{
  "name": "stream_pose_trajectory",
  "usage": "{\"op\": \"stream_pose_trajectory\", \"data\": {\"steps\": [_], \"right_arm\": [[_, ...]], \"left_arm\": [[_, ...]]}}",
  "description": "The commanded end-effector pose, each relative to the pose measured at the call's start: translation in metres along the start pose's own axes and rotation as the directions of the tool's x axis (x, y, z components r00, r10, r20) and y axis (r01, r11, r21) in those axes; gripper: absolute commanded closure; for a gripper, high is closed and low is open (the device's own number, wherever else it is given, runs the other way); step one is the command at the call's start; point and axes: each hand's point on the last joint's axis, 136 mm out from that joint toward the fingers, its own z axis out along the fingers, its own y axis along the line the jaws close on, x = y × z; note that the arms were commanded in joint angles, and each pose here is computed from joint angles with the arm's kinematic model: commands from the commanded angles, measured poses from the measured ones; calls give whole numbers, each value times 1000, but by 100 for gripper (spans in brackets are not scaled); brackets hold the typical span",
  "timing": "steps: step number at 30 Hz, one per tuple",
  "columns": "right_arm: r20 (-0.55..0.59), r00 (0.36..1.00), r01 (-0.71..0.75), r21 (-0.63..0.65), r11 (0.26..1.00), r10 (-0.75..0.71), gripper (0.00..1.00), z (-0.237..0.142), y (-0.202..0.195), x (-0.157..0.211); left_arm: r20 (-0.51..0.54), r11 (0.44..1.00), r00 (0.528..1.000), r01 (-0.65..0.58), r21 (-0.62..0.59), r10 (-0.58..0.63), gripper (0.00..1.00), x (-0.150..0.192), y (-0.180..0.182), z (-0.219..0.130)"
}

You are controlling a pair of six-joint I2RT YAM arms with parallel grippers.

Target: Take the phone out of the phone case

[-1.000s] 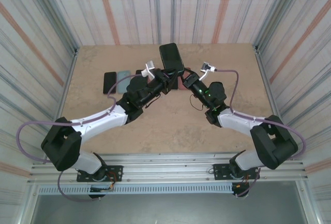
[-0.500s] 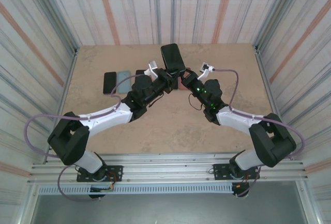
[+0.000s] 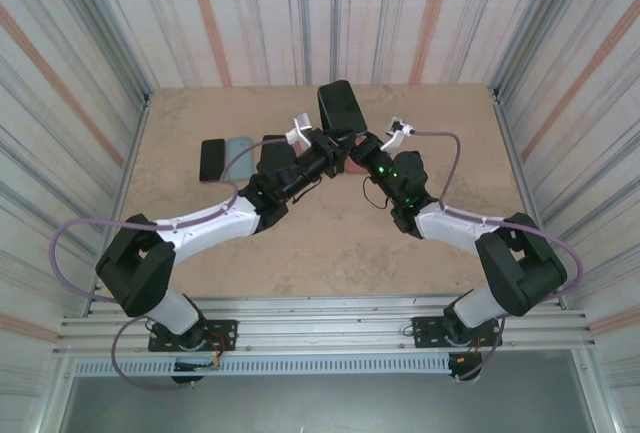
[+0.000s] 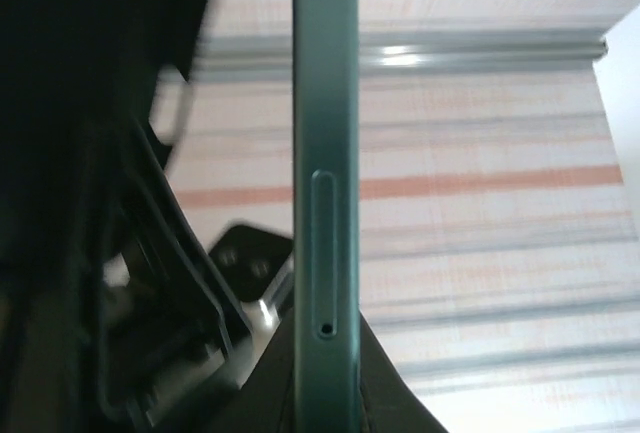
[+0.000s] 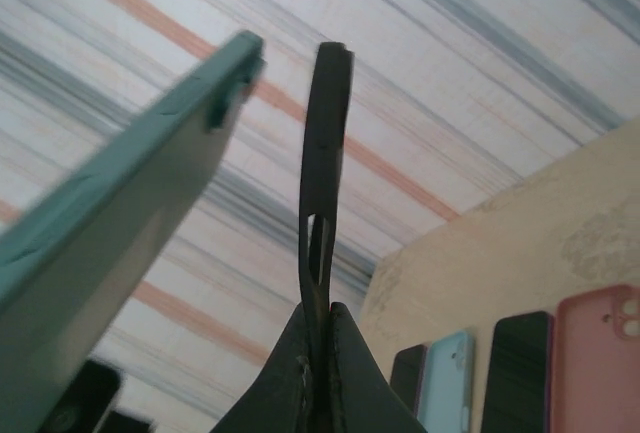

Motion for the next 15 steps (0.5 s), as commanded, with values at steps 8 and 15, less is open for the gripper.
{"op": "stream_pose_trajectory", "data": {"steps": [8, 15], "right_arm": [[32, 999, 2, 68, 998, -4, 100, 11, -15, 0], [32, 996, 71, 205, 976, -79, 100, -13, -51, -32]], "left_arm": [[-142, 995, 990, 15, 97, -1, 100, 38, -29, 6], [-115, 999, 993, -13, 53, 18, 100, 29, -15, 1]]}}
